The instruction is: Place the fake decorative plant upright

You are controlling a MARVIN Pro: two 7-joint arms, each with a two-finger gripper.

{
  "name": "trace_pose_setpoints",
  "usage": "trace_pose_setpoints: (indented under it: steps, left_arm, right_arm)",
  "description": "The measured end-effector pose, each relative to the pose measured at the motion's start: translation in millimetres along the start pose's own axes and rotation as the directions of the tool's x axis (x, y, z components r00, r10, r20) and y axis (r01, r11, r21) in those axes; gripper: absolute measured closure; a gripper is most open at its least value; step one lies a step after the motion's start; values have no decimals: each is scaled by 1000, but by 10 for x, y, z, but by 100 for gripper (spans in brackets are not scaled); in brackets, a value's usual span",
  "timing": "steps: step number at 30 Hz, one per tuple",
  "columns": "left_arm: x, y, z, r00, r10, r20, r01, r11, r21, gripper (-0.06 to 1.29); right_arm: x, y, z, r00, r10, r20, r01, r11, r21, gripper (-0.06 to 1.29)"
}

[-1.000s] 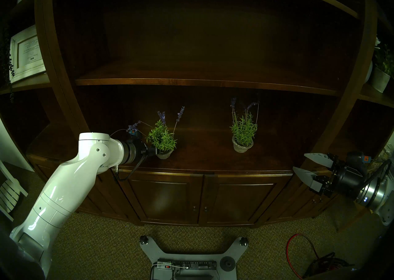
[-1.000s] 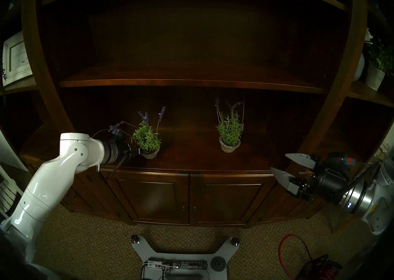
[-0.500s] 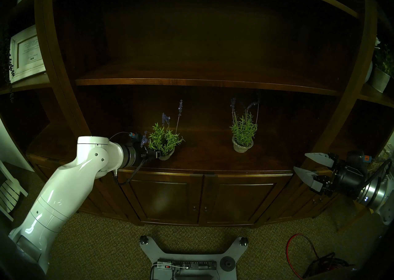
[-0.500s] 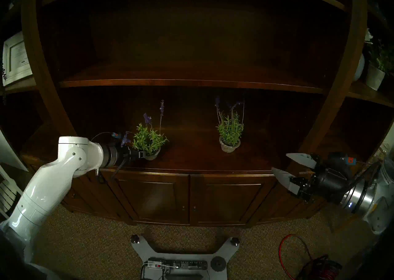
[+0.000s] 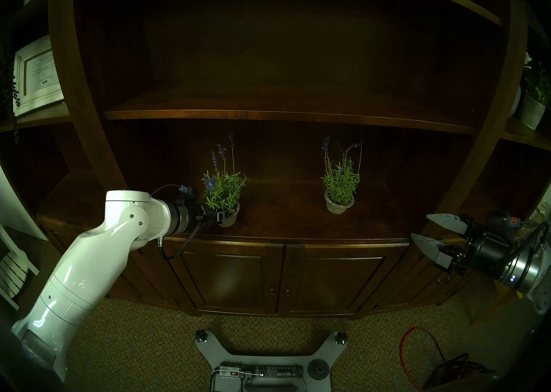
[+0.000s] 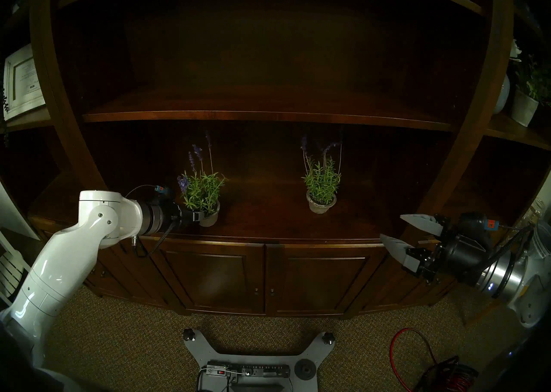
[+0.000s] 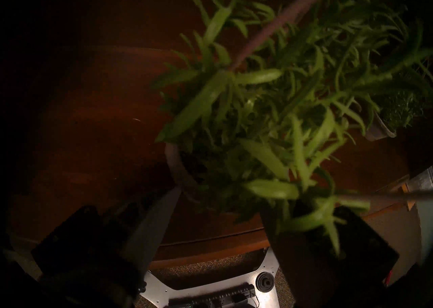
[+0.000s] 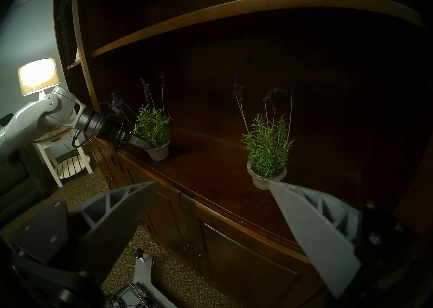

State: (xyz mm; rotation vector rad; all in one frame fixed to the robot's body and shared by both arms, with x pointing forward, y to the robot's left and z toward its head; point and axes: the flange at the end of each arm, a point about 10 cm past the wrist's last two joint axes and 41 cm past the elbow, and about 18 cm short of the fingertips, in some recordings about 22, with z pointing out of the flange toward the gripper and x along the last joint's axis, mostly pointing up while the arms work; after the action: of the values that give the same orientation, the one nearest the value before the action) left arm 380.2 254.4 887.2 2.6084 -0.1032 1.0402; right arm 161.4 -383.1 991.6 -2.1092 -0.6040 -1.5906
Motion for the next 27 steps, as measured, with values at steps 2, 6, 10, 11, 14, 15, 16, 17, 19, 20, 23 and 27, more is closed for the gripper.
trace_pose_setpoints:
  steps: [2,6,10,11,14,15,16,17,19,20,23,27]
  left_arm:
    - [2,0,-1,1000,-1,0,1,1000,0,42]
    - [4,1,-1,1000,-3,-1,3,1000,0,38]
    - [6,2,-2,1000,-3,-1,3,1000,0,36]
    - [6,3,-3,1000,-3,-2,3,1000,0,36]
    - [12,13,-10,1000,-1,-4,1,1000,-1,27]
    - [15,19,-15,1000,-1,-6,1,1000,-1,19]
    - [19,24,-20,1000,0,-7,0,1000,-1,14]
    - [24,27,-26,1000,1,-9,-1,1000,-1,12]
    - [31,34,-36,1000,2,-12,-3,1000,-1,10]
    - [34,35,-39,1000,3,-13,-3,1000,-1,10]
    - [44,41,-55,1000,4,-18,-4,1000,0,10]
    - [63,54,-93,1000,9,-26,-9,1000,1,10]
  right_arm:
    - [2,-1,-1,1000,0,0,0,1000,0,0]
    - [7,-4,-3,1000,1,0,-1,1000,0,0]
    - [12,-5,-5,1000,2,0,-2,1000,0,0]
    - [13,-5,-6,1000,2,0,-2,1000,0,0]
    - [15,-6,-7,1000,2,0,-2,1000,0,0]
    - [16,-6,-7,1000,2,0,-2,1000,1,0]
    - [17,-6,-8,1000,2,0,-2,1000,1,0]
    - [18,-7,-8,1000,3,0,-3,1000,1,0]
    - [19,-7,-9,1000,3,0,-3,1000,1,0]
    - [19,-8,-9,1000,3,0,-3,1000,1,0]
    - [21,-8,-11,1000,3,0,-3,1000,2,0]
    - [23,-9,-13,1000,4,0,-4,1000,3,-1]
